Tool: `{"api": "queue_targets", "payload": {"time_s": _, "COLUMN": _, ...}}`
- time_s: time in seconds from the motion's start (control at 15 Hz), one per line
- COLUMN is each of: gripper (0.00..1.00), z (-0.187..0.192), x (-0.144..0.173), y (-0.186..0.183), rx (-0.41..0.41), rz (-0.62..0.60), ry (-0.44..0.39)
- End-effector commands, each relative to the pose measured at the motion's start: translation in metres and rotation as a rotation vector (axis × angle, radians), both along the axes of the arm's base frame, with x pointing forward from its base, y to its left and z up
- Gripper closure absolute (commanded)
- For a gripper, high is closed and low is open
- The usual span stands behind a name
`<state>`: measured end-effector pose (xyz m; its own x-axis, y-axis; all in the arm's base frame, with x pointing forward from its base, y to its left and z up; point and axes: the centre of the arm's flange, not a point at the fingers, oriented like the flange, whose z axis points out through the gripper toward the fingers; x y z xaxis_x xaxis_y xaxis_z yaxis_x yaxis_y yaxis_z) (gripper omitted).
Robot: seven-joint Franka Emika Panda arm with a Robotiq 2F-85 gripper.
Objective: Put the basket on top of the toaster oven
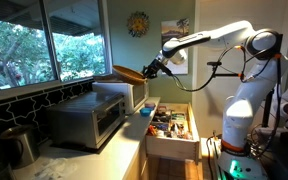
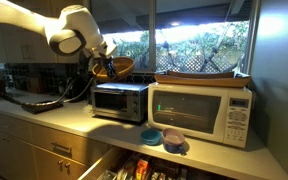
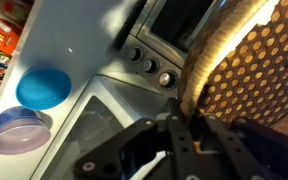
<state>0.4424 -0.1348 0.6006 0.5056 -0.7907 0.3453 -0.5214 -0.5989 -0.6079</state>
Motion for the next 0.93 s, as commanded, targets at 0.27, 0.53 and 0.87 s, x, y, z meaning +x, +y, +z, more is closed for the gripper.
{"api": "queue_targets", "payload": {"time_s": 0.27, "gripper": 0.90, "z": 0.047, "x": 0.056, "y": -0.005, "rx": 0.061, "rz": 0.044, "ry": 0.069}}
{"api": "queue_targets", "payload": {"time_s": 0.53, "gripper": 0.90, "z": 0.050, "x": 0.075, "y": -0.007, "rx": 0.054, "rz": 0.049, "ry": 0.076}}
{"api": "queue_targets", "payload": {"time_s": 0.87, "gripper": 0.98, "z": 0.057, "x": 0.139, "y": 0.012, "rx": 0.082, "rz": 0.052, "ry": 0.193}}
